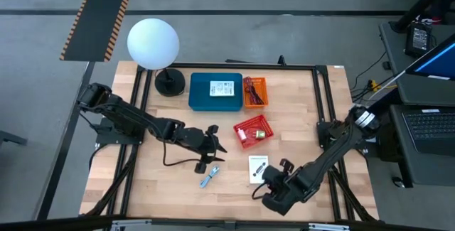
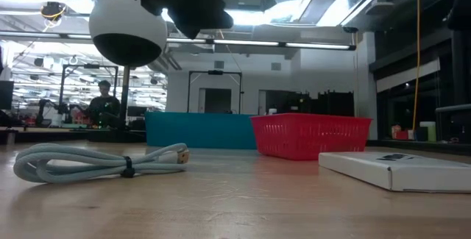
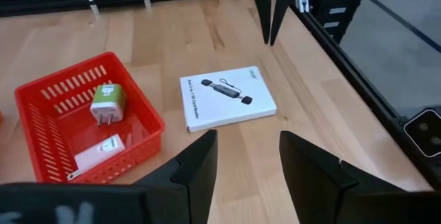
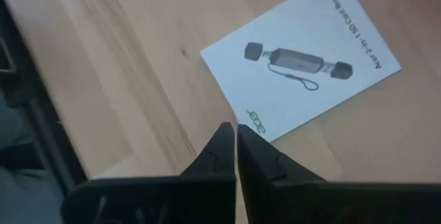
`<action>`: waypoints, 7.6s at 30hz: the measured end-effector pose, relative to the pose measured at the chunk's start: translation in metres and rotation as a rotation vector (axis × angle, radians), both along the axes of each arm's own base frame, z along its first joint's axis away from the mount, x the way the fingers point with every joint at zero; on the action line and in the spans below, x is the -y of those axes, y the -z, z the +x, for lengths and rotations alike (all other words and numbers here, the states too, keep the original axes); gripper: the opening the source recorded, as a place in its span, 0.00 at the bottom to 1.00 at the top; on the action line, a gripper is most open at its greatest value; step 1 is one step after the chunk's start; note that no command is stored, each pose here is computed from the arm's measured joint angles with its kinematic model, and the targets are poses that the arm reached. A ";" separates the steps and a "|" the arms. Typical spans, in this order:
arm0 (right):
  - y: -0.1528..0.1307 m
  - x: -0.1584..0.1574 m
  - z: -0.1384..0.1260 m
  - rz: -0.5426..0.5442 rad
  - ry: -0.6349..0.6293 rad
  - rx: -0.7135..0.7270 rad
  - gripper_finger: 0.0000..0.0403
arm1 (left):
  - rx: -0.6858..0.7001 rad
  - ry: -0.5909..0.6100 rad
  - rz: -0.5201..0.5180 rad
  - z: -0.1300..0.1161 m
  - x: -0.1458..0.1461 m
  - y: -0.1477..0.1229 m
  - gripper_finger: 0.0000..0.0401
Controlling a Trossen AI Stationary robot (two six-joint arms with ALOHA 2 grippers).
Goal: Pick and place items into bin
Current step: Put the card reader box into the blue bin
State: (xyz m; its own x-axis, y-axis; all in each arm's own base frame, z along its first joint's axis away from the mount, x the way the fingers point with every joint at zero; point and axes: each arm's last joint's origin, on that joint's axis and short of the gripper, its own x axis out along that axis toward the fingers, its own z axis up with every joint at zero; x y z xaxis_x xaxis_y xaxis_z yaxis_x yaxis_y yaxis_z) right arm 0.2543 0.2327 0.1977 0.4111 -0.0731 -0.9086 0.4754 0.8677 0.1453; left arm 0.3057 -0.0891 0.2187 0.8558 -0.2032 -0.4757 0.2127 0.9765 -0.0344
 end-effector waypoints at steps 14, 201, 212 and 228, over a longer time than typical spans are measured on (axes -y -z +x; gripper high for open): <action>0.030 -0.006 0.004 -0.009 0.075 -0.085 0.00 | -0.001 0.003 -0.002 -0.001 0.002 0.000 0.37; 0.018 0.027 0.057 -0.290 -0.506 0.070 0.00 | -0.347 -0.059 -0.570 0.035 -0.026 0.053 0.07; 0.006 0.032 0.049 -0.353 -0.380 0.220 0.00 | -0.321 -0.151 -0.275 -0.004 -0.039 0.005 0.07; 0.038 0.042 0.046 -0.443 -0.302 0.643 0.00 | -0.212 -0.300 -0.108 -0.036 -0.088 -0.038 0.06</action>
State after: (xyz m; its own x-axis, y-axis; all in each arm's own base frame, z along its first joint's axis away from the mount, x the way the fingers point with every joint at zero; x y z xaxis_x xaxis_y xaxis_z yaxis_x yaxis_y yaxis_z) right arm 0.2998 0.1907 0.1592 0.8989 -0.1714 -0.4033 0.1538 0.9852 -0.0757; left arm 0.2695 -0.0009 0.2567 0.7700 -0.0170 -0.6378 -0.1053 0.9825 -0.1533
